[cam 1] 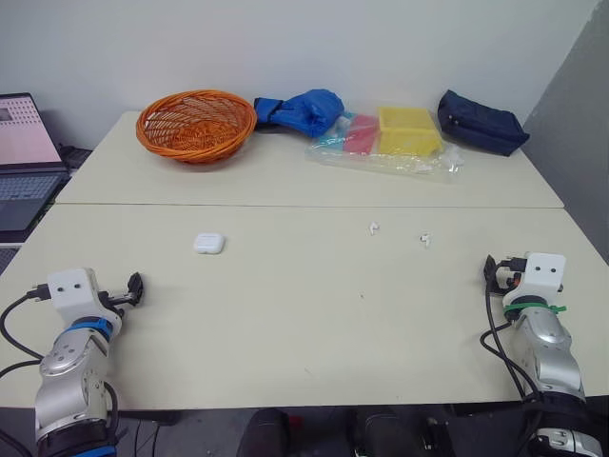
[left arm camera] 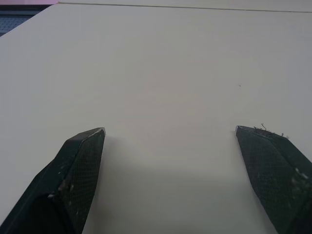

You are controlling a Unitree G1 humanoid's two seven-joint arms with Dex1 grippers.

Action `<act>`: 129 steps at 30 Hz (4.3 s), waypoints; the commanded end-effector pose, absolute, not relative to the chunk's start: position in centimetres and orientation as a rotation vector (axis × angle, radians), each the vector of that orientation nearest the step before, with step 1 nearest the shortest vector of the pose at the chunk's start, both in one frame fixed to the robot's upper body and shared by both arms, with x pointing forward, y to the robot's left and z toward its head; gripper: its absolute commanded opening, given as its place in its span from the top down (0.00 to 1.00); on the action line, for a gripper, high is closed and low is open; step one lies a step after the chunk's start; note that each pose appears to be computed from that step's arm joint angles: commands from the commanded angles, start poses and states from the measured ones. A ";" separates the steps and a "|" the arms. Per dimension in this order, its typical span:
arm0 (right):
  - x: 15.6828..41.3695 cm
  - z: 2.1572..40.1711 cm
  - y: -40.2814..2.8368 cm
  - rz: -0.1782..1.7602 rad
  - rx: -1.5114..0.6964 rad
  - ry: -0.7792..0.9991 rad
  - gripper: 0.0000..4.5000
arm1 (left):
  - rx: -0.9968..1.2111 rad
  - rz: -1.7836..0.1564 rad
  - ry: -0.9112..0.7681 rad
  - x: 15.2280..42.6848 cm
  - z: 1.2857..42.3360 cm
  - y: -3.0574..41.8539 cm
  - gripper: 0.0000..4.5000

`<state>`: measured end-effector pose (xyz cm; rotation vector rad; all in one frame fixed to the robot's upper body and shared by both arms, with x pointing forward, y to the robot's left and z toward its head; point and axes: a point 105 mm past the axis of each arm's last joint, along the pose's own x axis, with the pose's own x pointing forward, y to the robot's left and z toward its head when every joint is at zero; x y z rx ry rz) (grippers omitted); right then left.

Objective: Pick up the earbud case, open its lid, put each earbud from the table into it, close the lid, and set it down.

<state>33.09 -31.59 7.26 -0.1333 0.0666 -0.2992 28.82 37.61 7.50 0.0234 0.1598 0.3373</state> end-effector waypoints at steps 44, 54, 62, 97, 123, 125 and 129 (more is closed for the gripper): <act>30.8 20.8 -8.2 1.294 -0.209 -0.014 0.00 | 0.021 -0.076 0.129 34.8 9.5 26.6 0.00; 30.8 21.0 -8.3 1.302 -0.244 -0.008 0.00 | 0.051 -0.089 0.113 36.8 9.7 26.0 0.00; 31.4 20.9 -8.9 1.264 -0.248 -0.017 0.00 | 0.044 -0.118 0.116 36.8 9.4 25.4 0.21; 34.6 22.4 -2.3 1.273 0.044 0.143 0.00 | 1.276 -0.906 -1.062 33.8 22.8 10.3 0.38; 34.0 23.6 -1.0 1.315 0.178 0.139 0.77 | 1.247 -0.916 -1.099 33.4 22.8 9.9 0.38; 34.1 23.5 -1.1 1.304 0.169 0.130 0.77 | 1.222 -0.925 -1.076 33.5 22.6 10.0 0.22; 34.5 23.6 -1.3 1.267 0.170 0.112 0.81 | 1.202 -0.947 -1.025 33.4 23.2 10.5 0.02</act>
